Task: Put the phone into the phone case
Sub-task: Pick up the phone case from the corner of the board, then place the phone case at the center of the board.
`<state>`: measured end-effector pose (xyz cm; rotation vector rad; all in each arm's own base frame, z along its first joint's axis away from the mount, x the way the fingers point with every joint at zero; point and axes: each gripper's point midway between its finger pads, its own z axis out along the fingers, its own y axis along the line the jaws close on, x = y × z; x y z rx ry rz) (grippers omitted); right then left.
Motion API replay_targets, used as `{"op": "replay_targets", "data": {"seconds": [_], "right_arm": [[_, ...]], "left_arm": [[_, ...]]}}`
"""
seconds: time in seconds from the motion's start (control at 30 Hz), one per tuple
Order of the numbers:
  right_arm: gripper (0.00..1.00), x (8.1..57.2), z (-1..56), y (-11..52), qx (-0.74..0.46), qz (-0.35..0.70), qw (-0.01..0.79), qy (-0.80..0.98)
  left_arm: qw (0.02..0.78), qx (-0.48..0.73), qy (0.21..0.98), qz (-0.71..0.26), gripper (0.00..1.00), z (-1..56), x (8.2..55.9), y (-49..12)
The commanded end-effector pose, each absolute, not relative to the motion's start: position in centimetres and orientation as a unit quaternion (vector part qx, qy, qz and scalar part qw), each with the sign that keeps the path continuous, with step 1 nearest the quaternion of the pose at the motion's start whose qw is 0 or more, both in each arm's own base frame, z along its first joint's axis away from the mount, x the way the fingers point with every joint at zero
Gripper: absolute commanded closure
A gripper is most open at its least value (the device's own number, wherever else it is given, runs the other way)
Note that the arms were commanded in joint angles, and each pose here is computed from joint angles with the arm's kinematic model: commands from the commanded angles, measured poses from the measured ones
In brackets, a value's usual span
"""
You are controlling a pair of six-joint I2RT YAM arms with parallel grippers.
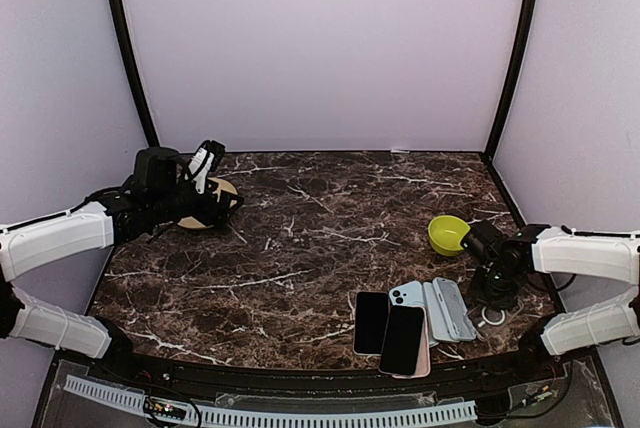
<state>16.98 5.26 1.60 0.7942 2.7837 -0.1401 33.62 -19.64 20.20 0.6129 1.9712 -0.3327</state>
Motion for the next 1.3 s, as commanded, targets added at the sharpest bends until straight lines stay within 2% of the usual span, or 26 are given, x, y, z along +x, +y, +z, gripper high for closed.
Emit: {"op": "replay_targets", "data": {"seconds": [0.0,0.1,0.3,0.53,0.77,0.87,1.03,1.27], "right_arm": [[0.86,16.6,0.6,5.7,0.275,-0.04,0.111,0.954],[1.0,17.0,1.3,5.4,0.277,-0.047,0.121,0.952],[1.0,18.5,4.6,5.1,0.29,-0.034,0.172,0.941],[1.0,21.0,10.9,4.0,0.279,-0.058,0.245,0.927],[1.0,25.6,16.8,7.2,0.237,-0.034,0.308,0.921],[1.0,28.0,19.0,11.5,0.193,-0.015,0.338,0.921],[1.0,30.3,19.4,23.7,0.077,0.044,0.342,0.936],[1.0,26.5,15.6,39.9,-0.088,0.145,0.279,0.945]], "left_arm": [[0.518,0.266,0.799,-0.149,0.19,21.2,33.1,-20.1],[0.517,0.267,0.799,-0.151,0.19,21.2,33.1,-20.2],[0.518,0.27,0.797,-0.155,0.19,21.3,32.9,-20.3],[0.52,0.272,0.795,-0.157,0.19,21.4,32.9,-20.3],[0.523,0.271,0.793,-0.153,0.19,21.6,32.8,-20.2],[0.525,0.271,0.792,-0.153,0.19,21.7,32.8,-20.2],[0.529,0.27,0.79,-0.151,0.17,21.6,32.8,-20.0],[0.536,0.265,0.788,-0.144,0.13,21.9,32.8,-19.7]]}}
